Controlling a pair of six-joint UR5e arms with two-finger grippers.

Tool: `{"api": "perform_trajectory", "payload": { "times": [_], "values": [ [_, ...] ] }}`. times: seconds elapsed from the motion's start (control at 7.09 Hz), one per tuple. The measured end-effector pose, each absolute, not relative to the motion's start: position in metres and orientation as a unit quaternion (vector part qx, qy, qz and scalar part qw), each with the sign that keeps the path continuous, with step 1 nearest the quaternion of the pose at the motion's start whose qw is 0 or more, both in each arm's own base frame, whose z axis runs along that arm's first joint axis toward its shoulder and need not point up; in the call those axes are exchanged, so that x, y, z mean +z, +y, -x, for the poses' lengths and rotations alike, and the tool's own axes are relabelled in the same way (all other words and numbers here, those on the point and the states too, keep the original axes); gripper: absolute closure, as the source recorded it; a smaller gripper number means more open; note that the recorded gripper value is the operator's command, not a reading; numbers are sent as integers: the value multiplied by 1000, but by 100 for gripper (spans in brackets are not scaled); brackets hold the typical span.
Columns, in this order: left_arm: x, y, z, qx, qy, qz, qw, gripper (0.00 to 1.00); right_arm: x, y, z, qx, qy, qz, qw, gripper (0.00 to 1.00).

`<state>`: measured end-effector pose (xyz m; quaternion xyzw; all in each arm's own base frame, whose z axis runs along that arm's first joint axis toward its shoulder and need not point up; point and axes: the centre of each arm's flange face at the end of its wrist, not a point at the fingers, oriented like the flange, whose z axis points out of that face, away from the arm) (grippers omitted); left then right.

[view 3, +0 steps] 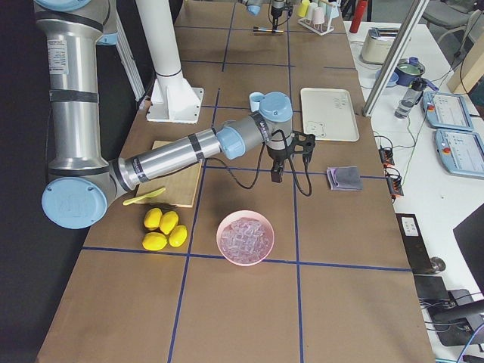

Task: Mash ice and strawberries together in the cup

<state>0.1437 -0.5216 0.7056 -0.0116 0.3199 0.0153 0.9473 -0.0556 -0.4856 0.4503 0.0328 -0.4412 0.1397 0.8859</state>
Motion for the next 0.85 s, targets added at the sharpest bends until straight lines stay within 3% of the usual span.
{"api": "perform_trajectory", "payload": {
  "times": [0.28,0.56,0.7,0.85],
  "values": [
    [705,-522,-144,18,320,10,947,20,450,-485,55,140,-442,-33,886,0],
    [705,-522,-144,19,320,9,947,13,450,-485,55,140,-442,-32,885,0],
    [704,-522,-144,19,320,8,947,0,450,-485,54,141,-443,-32,885,0],
    [698,-523,-144,21,323,2,946,0,449,-486,51,143,-443,-34,884,0]
  ]
}}
